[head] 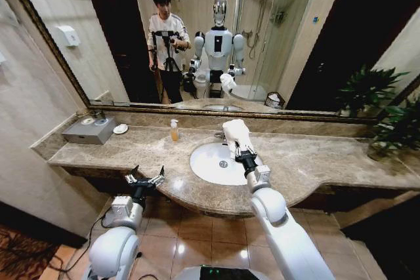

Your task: Pick up the towel from the sink counter and wipe the mirror surface.

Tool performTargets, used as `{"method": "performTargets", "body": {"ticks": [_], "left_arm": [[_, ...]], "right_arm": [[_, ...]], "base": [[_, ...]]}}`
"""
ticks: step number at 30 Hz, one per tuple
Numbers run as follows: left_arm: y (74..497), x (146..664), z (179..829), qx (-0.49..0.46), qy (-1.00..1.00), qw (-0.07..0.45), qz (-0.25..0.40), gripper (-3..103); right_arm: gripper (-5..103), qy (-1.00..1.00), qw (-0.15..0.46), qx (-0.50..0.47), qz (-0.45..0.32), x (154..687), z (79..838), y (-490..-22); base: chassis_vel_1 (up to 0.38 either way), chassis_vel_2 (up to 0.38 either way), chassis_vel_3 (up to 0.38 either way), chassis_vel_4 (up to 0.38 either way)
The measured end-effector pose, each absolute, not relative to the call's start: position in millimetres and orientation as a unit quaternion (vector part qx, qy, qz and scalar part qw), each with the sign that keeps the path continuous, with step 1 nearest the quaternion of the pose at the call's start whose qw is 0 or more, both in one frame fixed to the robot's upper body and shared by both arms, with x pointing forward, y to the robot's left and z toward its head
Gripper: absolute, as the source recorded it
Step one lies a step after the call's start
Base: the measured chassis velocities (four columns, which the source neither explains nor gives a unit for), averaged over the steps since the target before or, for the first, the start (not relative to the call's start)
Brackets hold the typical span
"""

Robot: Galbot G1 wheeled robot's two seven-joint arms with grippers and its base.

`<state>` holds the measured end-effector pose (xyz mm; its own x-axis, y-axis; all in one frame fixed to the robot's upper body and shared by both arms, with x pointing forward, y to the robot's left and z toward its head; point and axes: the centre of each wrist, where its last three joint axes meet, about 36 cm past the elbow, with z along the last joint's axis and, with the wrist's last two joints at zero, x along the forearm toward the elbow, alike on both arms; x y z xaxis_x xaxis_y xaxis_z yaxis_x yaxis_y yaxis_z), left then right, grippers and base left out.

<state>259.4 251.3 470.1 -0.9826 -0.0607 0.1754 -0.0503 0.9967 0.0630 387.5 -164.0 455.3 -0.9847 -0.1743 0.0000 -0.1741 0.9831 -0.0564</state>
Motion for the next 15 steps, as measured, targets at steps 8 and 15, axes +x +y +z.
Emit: {"method": "performTargets", "body": {"ticks": [8, 15], "left_arm": [[251, 259, 470, 0.028, -0.995, 0.089, -0.029, 100], [251, 259, 470, 0.028, -0.995, 0.089, -0.029, 100]], "right_arm": [[14, 0.996, 0.007, -0.085, -0.034, 389, 454, -161], [14, 0.999, 0.031, -0.029, -0.026, 429, 463, -167]], "base": [[-0.076, 0.066, 0.077, -0.062], [-0.011, 0.018, 0.014, -0.024]]}}
